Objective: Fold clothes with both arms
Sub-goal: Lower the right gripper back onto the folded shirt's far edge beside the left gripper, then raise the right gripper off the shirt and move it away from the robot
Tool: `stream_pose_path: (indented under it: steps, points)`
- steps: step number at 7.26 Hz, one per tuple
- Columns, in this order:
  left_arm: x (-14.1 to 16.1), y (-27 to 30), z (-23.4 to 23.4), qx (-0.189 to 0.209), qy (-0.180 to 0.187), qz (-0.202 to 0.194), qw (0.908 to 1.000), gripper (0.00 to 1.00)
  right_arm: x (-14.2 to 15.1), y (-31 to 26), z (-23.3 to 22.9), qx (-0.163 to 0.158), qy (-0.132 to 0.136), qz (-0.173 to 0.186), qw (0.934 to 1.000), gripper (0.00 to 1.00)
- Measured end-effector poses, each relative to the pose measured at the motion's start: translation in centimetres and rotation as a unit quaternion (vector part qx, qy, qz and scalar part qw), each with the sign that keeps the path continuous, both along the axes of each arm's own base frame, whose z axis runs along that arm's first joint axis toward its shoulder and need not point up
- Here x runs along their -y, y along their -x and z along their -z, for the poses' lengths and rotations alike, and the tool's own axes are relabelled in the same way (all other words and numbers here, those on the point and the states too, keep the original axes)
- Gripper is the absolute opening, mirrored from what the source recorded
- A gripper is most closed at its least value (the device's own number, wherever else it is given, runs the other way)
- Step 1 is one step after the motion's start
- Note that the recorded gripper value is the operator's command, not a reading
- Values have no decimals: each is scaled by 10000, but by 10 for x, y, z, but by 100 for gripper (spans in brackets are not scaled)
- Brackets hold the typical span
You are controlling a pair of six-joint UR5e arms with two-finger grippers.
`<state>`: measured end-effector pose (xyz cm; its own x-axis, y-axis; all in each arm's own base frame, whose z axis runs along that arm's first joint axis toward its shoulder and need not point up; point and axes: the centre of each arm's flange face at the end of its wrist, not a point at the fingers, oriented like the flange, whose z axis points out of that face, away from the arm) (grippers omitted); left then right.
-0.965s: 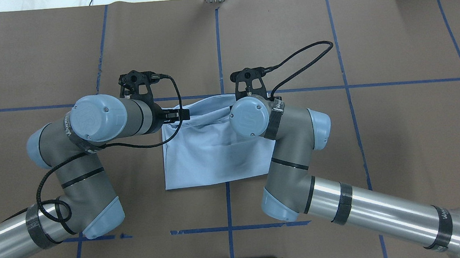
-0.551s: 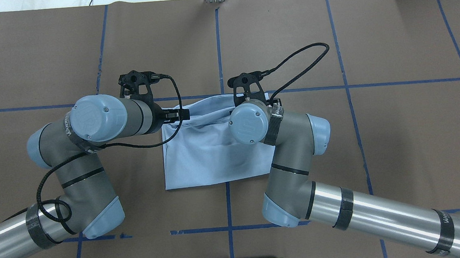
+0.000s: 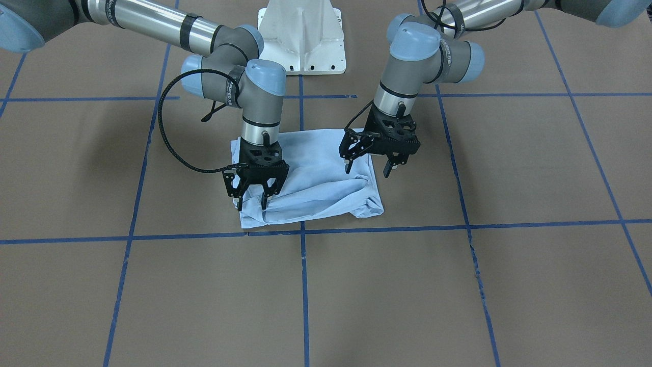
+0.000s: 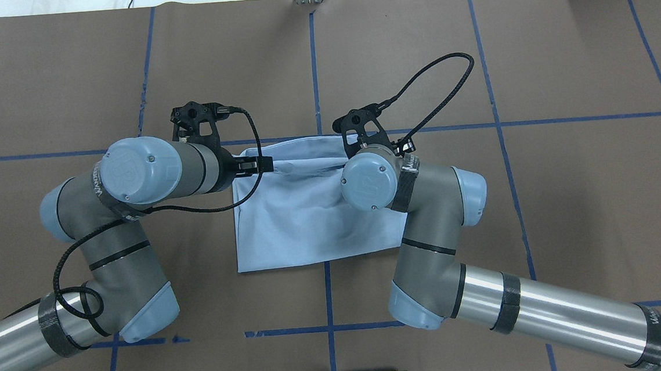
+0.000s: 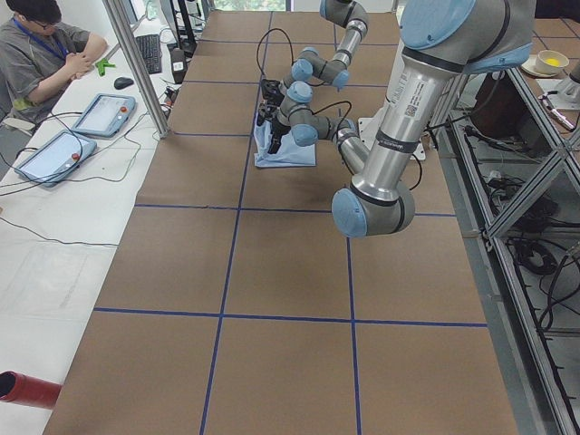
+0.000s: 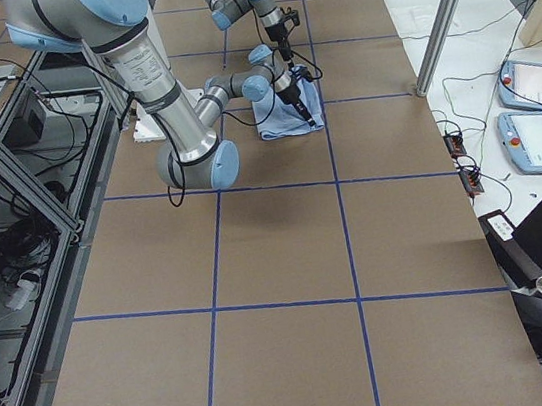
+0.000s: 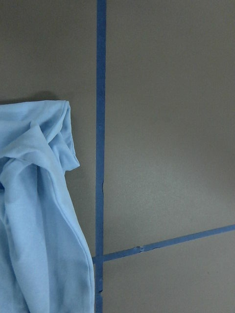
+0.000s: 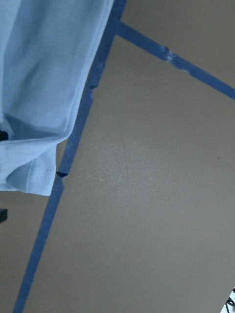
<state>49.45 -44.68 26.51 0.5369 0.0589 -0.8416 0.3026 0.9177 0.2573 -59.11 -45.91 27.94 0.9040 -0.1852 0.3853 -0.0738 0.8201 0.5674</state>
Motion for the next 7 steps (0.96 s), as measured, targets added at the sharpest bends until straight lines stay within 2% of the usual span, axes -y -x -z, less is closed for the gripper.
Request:
stream_pose_path:
  steps: [2,5,6,7]
  points:
    - [0,0,0,-12,-4,2,10000,100,3,-3,0,-181,-151,215,9995,40]
    - [0,0,1,-21,-7,3,10000,100,51,-39,-7,-444,-266,189,9985,41]
    - [0,0,1,-22,-7,3,10000,100,68,-53,-5,-297,-229,160,9992,41]
    - [0,-1,0,-11,-1,-4,10000,100,84,-68,1,24,-160,186,9997,42]
